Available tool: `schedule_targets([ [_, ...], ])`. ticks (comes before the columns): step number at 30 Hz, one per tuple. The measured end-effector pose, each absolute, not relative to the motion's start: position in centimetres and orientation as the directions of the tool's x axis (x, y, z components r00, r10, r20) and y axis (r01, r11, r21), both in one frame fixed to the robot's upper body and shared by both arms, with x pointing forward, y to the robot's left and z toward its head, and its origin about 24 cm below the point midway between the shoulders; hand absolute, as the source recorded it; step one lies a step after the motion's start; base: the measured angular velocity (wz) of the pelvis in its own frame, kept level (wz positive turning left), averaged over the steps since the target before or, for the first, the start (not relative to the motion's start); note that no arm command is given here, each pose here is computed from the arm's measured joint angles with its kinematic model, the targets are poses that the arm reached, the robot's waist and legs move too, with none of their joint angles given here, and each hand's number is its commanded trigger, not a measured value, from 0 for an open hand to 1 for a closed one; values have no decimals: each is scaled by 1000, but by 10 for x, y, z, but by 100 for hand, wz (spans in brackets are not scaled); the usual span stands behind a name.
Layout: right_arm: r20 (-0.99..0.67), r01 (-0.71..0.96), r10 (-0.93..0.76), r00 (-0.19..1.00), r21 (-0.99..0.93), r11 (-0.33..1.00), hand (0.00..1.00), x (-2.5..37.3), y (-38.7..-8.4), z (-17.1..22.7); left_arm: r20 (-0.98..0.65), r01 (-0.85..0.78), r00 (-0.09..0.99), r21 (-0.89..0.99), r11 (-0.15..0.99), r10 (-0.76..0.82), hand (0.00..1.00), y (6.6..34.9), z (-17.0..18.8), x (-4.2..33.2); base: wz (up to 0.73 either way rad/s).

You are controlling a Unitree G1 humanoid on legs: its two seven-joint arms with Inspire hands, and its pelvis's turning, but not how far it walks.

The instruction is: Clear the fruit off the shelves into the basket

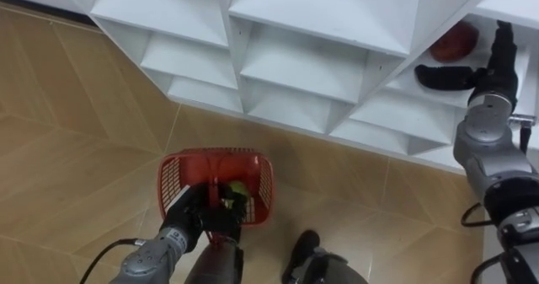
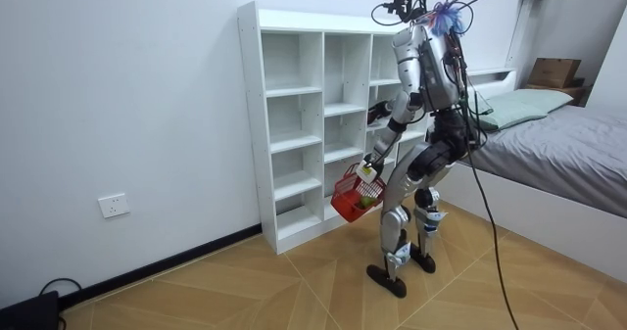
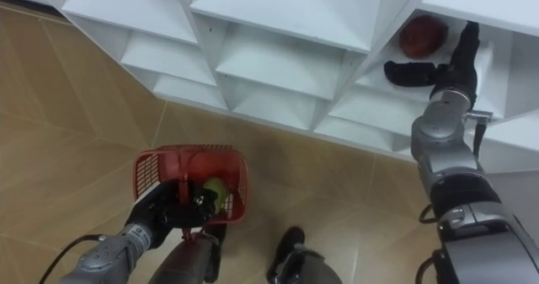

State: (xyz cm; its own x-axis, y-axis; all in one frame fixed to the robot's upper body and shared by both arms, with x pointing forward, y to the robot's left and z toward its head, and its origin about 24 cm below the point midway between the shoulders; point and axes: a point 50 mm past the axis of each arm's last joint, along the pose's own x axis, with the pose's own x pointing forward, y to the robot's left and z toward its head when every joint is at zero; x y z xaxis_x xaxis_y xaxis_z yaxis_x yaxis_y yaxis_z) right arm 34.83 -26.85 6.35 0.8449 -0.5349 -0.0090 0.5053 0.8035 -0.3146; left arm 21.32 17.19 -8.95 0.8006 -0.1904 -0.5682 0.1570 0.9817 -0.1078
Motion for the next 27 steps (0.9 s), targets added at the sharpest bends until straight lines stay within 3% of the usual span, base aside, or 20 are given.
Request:
schedule_targets([
  [27,14,486,-514,858,-348,802,0,354,-263,71,-544,186,807,-133,974,-228,100,169,-85,213,0],
])
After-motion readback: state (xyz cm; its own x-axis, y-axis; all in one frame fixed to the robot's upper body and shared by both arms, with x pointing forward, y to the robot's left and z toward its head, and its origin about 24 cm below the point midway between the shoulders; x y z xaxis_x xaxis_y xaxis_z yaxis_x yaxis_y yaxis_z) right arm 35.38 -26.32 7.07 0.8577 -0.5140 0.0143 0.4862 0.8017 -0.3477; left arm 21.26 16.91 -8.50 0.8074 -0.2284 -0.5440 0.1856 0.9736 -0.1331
